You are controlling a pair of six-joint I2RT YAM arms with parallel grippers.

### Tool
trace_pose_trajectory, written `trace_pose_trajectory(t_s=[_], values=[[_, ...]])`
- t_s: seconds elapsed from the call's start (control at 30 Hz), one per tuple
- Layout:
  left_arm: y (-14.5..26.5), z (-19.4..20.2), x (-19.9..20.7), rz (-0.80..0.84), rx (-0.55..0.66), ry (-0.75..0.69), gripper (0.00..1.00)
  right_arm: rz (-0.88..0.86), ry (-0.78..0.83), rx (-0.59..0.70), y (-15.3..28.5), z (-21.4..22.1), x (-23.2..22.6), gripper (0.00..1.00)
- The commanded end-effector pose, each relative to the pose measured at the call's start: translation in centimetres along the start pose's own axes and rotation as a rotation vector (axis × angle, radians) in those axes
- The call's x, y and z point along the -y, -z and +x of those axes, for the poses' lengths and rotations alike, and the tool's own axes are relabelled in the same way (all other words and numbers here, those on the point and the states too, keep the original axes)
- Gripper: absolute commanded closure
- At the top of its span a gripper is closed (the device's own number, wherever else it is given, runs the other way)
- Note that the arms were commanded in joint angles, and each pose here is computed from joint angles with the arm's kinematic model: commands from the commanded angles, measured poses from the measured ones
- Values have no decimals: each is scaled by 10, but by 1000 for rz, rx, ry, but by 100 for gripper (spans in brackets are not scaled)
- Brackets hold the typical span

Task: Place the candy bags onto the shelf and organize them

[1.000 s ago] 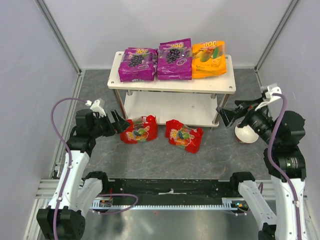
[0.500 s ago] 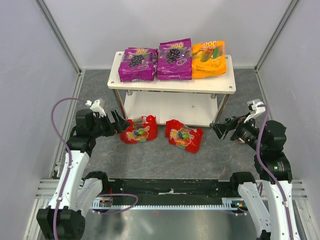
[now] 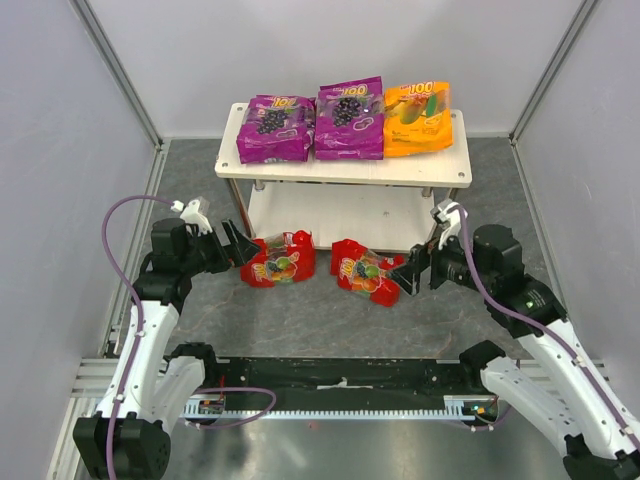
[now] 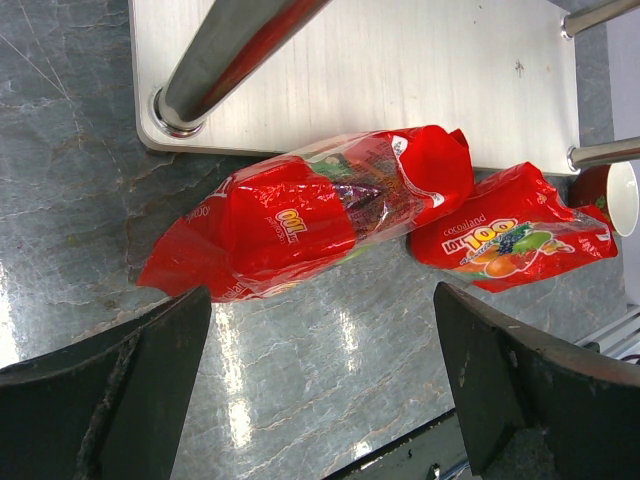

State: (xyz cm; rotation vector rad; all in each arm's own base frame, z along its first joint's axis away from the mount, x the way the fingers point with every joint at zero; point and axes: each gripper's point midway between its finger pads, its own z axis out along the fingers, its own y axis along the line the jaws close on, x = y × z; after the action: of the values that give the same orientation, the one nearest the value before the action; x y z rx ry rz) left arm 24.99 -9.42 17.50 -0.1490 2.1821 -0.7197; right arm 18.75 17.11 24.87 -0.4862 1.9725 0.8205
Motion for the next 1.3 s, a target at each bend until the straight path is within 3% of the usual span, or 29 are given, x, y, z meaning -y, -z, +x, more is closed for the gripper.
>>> trace_pose_trajectory(t_s=[0.0,0.23,0.4,0.67,0.9,1.07,1.27], values=[[0,-4,5,23,24,-8,0,8,98,36,4,-17,-9,2],[-1,-3,4,23,16,-5,0,-28,165,-61,-28,4,-32,2],[-1,-3,5,24,15,-5,0,-77,309,-136,-74,35,-79,2],[5,-10,2,-10,57,-15,0,-77,375,-72,-145,21,-104,2],[6,-10,8,27,61,-26,0,-179,588,-58,-199,21,-125,2],[7,-12,5,6,73,-22,0,-240,820,-4,-216,11,-132,2],[14,-18,1,-39,108,-18,0,-277,1048,-30,-234,18,-129,2]])
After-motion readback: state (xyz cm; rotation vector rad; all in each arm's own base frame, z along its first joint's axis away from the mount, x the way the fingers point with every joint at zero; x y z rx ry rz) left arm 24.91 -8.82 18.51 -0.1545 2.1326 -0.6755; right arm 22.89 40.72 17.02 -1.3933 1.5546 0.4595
